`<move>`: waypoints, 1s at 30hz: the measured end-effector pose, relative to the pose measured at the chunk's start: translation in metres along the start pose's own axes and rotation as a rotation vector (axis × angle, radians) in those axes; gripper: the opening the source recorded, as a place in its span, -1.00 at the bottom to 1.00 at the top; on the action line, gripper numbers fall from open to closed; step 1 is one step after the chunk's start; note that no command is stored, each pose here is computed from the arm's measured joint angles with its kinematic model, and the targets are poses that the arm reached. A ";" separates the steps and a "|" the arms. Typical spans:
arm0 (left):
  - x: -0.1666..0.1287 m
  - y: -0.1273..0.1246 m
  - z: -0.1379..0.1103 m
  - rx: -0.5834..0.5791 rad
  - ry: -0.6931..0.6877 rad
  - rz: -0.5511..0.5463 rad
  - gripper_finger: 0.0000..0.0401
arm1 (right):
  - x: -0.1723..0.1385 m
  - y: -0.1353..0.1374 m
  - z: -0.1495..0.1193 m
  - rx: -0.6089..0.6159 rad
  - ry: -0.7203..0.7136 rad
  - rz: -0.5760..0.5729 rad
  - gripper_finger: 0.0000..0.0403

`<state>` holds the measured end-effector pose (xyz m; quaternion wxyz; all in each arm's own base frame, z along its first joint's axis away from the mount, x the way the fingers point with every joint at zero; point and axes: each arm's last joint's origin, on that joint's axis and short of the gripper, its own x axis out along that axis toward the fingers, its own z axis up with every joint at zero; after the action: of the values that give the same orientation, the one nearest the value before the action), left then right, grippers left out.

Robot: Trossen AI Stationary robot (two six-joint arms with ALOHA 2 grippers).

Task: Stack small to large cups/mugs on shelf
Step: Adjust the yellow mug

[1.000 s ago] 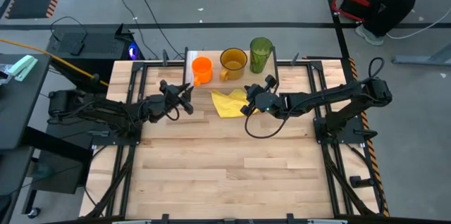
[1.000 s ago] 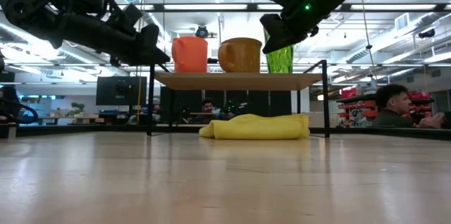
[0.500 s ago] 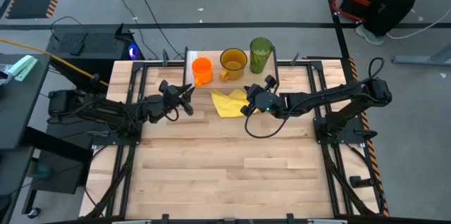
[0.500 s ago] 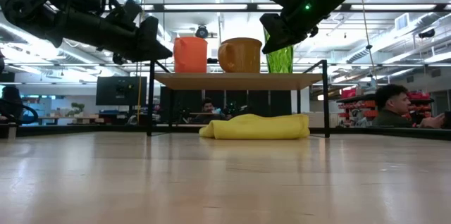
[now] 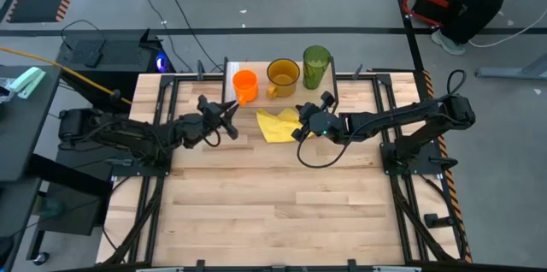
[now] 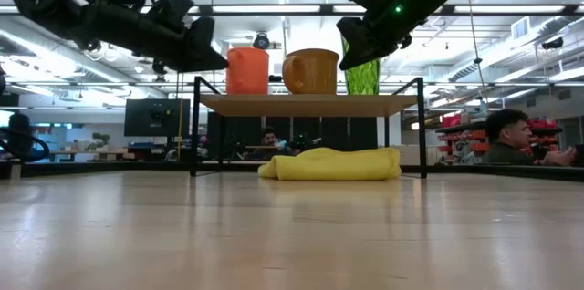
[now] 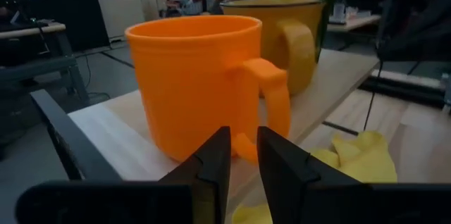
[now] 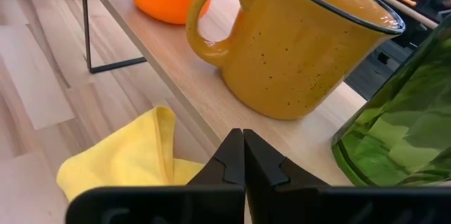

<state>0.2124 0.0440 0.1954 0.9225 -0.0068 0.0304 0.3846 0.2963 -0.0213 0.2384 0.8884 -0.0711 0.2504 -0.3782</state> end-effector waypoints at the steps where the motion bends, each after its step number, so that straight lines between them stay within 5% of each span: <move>1: 0.001 -0.001 0.001 0.007 0.009 0.000 -0.61 | 0.000 0.000 0.000 -0.002 0.002 0.000 -1.00; 18: 0.004 -0.003 0.003 0.040 0.051 0.008 -0.62 | -0.006 0.008 0.005 -0.031 -0.051 0.052 -1.00; 25: 0.003 0.000 0.000 0.077 0.075 0.103 -0.60 | -0.033 0.006 0.068 -0.073 -0.099 0.113 -1.00; 30: 0.003 0.000 -0.002 0.091 0.091 0.103 -0.64 | -0.052 -0.018 0.120 0.016 -0.100 0.220 -1.00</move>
<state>0.2144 0.0460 0.1929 0.8985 0.0190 0.0899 0.4293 0.3139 -0.0050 0.3684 0.9365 -0.0548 0.2088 -0.2763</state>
